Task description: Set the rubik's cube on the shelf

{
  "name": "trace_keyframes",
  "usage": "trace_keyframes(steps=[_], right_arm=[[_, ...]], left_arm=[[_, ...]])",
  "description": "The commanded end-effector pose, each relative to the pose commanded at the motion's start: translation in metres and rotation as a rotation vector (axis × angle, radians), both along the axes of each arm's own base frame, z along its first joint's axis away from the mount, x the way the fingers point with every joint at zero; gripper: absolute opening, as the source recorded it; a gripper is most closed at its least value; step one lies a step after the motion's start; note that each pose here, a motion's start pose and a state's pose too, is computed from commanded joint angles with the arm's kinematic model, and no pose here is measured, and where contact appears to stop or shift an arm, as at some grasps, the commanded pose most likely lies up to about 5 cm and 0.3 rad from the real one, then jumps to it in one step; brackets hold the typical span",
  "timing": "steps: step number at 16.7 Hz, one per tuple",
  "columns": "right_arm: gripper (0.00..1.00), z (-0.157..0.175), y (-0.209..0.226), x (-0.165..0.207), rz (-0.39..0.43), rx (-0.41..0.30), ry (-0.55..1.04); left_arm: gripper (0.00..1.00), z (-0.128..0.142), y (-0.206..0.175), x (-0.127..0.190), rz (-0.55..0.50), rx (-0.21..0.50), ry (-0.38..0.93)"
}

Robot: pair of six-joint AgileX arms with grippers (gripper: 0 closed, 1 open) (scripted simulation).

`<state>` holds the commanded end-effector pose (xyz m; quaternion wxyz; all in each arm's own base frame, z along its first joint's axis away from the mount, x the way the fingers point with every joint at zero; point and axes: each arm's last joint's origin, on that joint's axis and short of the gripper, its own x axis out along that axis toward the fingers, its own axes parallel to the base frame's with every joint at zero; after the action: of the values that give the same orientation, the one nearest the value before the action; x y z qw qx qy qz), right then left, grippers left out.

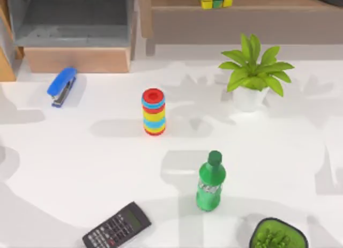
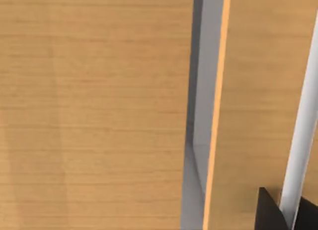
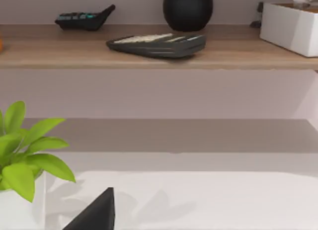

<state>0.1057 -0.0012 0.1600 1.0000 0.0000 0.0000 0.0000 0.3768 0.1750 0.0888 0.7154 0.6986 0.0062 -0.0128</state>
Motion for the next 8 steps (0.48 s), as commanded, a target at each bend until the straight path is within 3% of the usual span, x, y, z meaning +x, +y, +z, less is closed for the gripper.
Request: trace_keyframes(steps=[8], right_arm=[[1.0, 0.0, 0.0, 0.0, 0.0, 0.0, 0.0]], left_arm=[[0.0, 0.0, 0.0, 0.059, 0.002, 0.003, -0.002]])
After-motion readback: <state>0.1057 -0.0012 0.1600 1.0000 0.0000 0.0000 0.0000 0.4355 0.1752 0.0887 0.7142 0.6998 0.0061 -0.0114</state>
